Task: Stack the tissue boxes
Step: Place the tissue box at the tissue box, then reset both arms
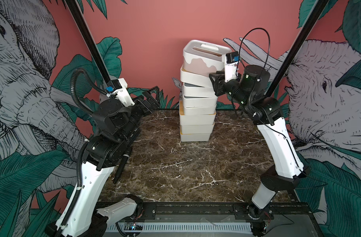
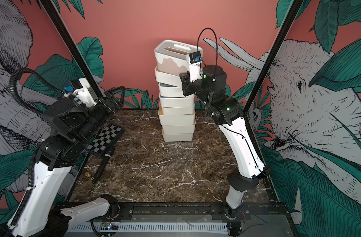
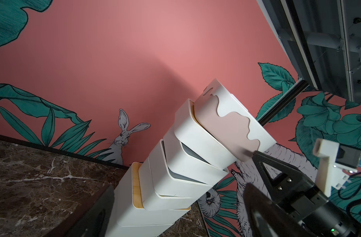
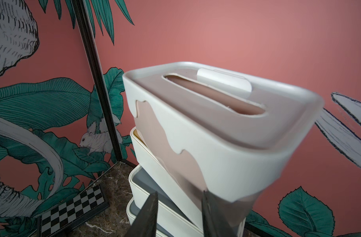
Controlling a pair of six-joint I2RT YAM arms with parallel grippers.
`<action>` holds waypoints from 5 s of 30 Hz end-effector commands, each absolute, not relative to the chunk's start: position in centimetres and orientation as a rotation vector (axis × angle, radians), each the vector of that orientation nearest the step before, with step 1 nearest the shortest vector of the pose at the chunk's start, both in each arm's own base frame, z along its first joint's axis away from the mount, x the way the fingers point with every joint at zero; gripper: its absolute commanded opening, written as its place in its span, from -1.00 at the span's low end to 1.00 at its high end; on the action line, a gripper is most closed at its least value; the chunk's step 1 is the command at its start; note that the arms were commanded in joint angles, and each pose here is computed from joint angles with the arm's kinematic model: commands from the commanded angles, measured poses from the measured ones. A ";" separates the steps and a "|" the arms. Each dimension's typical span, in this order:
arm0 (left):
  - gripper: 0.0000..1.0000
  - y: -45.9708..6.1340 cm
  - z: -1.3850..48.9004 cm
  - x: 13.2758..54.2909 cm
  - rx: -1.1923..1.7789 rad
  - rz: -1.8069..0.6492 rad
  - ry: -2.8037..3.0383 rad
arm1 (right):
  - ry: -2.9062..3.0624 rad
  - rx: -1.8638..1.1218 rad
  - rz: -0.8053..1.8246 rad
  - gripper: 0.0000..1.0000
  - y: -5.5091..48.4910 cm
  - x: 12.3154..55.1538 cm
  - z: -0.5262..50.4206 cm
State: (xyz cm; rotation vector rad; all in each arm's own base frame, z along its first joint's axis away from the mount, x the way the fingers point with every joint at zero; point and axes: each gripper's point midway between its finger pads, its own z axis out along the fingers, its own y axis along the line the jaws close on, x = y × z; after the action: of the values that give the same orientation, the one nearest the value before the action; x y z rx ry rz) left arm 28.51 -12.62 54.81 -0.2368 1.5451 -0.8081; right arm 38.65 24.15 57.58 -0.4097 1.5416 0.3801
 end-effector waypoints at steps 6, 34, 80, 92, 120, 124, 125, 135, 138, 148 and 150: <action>0.99 -11.9 54.3 28.3 -0.257 -0.783 1.543 | 1.521 -0.395 0.396 -0.28 23.6 38.8 58.2; 0.99 -6.7 39.0 29.7 -0.115 -0.069 1.824 | 1.753 -0.072 0.024 0.99 7.5 30.4 46.9; 0.99 -0.7 14.9 41.7 -0.098 0.383 1.739 | 1.928 0.081 -0.189 0.98 -2.8 39.1 9.3; 0.99 -1.0 13.2 44.4 -0.077 0.413 1.806 | 1.930 0.080 -0.191 0.98 -2.7 39.1 9.3; 0.99 3.5 13.4 35.9 -0.182 0.406 1.763 | 1.930 0.079 -0.193 0.99 -2.7 39.1 9.3; 0.99 0.7 11.0 38.6 0.013 0.293 1.848 | 1.931 0.080 -0.196 0.99 -2.8 39.1 9.3; 0.99 0.0 10.1 39.3 0.064 0.274 1.869 | 1.930 0.078 -0.195 0.98 -2.7 39.1 9.3; 0.99 1.5 10.1 39.7 -0.015 0.283 1.884 | 1.933 0.079 -0.196 0.98 -2.7 39.1 9.2; 0.99 1.3 10.0 39.7 -0.007 0.273 1.899 | 1.933 0.079 -0.196 0.98 -2.7 39.1 9.2; 0.99 1.3 9.9 39.6 -0.005 0.272 1.903 | 1.932 0.079 -0.196 0.98 -2.7 39.1 9.3; 0.99 1.3 9.9 39.6 -0.006 0.272 1.905 | 1.932 0.080 -0.196 0.99 -2.7 39.1 9.2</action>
State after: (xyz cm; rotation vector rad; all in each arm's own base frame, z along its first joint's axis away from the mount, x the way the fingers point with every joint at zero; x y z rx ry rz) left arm 39.16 1.25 8.50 0.0026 1.9390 0.2797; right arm 38.47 -2.85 7.67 0.0837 1.9877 -0.1941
